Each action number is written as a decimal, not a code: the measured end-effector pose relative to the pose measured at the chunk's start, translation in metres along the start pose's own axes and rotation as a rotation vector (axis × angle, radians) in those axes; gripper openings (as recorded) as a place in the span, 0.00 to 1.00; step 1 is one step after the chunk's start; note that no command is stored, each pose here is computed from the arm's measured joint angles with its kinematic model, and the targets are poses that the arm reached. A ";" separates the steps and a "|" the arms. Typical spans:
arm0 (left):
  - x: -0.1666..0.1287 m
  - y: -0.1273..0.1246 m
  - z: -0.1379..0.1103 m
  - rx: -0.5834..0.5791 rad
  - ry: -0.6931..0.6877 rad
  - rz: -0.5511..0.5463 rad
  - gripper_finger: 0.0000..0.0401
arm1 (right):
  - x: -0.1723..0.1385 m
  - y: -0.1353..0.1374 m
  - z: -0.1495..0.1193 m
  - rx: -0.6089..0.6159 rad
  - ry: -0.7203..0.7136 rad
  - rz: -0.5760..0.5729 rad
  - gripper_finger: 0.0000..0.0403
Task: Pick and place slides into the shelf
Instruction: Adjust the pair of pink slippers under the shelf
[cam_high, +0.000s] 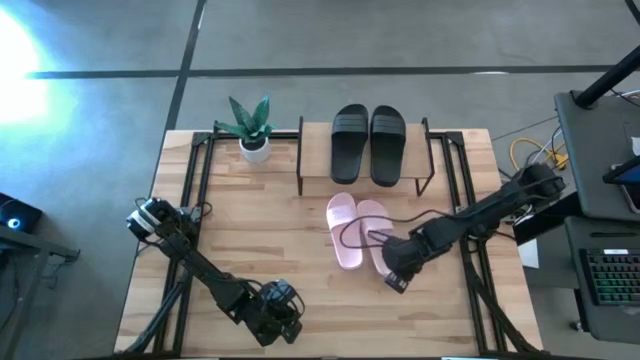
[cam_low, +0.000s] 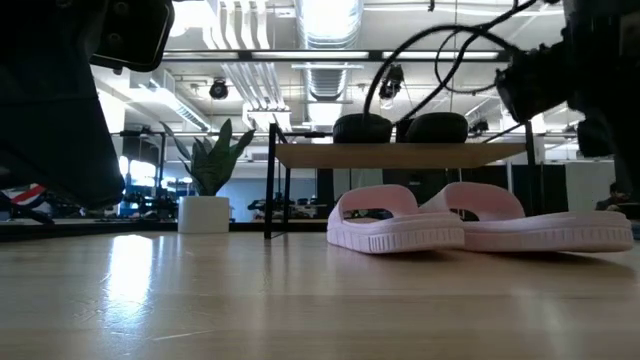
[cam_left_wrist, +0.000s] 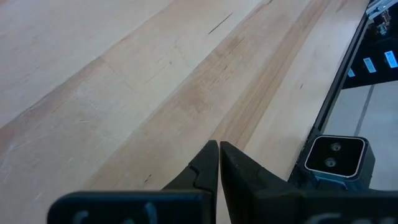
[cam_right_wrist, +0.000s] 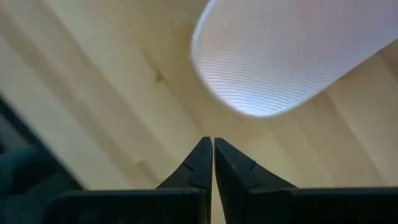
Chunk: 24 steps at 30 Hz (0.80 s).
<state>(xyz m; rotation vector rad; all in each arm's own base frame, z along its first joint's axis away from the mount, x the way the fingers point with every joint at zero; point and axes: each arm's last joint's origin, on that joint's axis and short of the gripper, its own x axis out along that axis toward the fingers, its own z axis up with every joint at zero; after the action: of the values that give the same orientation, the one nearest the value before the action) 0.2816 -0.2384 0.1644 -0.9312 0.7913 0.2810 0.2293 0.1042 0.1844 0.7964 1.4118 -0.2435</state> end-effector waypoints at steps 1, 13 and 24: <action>0.000 0.000 0.000 0.000 0.000 0.000 0.00 | 0.004 0.001 0.000 0.007 -0.002 -0.015 0.02; 0.000 0.000 -0.001 0.001 0.023 -0.002 0.00 | 0.037 0.011 0.004 0.005 -0.037 -0.026 0.02; 0.000 0.000 -0.001 0.002 0.037 -0.002 0.00 | 0.032 0.007 0.028 0.067 -0.277 -0.076 0.02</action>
<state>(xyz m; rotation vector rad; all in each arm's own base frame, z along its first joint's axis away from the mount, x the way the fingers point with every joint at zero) 0.2811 -0.2392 0.1639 -0.9380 0.8247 0.2616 0.2611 0.1020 0.1559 0.7336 1.1786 -0.4448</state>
